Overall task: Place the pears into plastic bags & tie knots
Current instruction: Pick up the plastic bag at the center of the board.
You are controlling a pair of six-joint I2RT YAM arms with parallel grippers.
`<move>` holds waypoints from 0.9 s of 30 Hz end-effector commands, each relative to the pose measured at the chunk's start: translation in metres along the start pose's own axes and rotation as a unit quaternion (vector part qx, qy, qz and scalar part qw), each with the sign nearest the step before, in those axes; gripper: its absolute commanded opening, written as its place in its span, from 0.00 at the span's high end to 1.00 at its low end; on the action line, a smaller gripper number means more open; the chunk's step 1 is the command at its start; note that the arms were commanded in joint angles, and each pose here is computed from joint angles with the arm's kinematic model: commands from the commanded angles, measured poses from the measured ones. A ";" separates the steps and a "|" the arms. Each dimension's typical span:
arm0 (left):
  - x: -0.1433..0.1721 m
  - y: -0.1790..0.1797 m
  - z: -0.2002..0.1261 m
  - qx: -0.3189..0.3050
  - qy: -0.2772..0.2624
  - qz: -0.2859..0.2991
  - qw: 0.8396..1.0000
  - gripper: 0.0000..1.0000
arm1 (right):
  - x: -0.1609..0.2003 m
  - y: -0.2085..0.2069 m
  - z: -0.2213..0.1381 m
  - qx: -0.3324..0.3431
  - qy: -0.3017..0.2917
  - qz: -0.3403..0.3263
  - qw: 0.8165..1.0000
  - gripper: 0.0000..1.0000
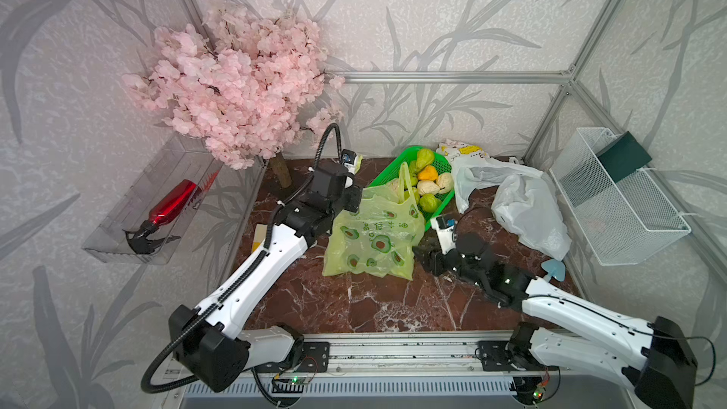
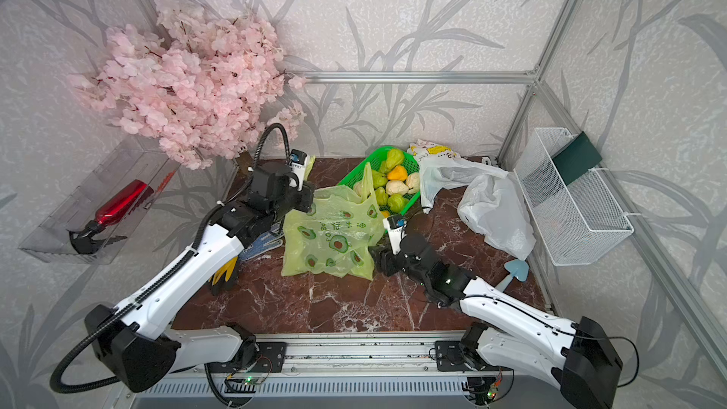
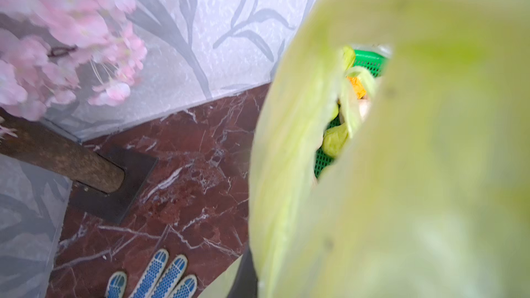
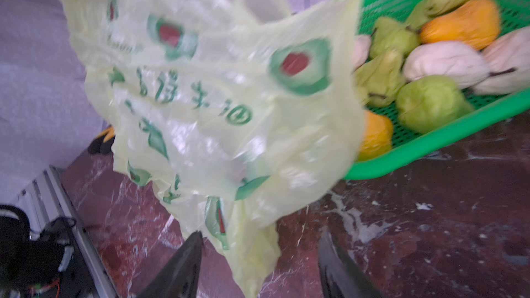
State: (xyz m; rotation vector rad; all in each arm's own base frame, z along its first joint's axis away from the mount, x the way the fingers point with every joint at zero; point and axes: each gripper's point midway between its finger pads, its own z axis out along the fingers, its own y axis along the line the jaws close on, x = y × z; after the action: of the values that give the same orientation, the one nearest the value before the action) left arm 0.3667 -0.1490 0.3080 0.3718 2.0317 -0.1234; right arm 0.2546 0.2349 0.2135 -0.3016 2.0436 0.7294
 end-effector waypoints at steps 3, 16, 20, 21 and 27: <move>0.009 -0.005 -0.007 0.079 -0.025 0.051 0.995 1.00 | -0.050 -0.002 -0.017 0.012 0.008 0.046 0.999 0.41; -0.023 -0.010 -0.014 0.157 -0.140 0.043 0.977 1.00 | -0.091 0.113 0.090 -0.112 0.094 -0.006 0.989 0.87; -0.030 -0.010 -0.012 0.161 -0.150 0.042 0.975 1.00 | -0.053 0.122 0.127 -0.118 0.168 0.008 0.979 0.87; -0.031 -0.008 -0.011 0.156 -0.153 0.040 0.975 1.00 | -0.041 0.126 0.132 -0.125 0.186 0.012 0.974 0.87; -0.019 0.019 0.015 0.107 -0.146 -0.013 0.983 1.00 | 0.010 0.155 0.139 -0.173 0.254 0.061 0.950 0.88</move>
State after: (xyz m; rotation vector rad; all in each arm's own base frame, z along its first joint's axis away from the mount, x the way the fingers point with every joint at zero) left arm 0.3823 -0.1482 0.3148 0.5201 1.7737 -0.3979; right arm 0.2933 0.4314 0.2101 -0.6140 2.3743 1.0491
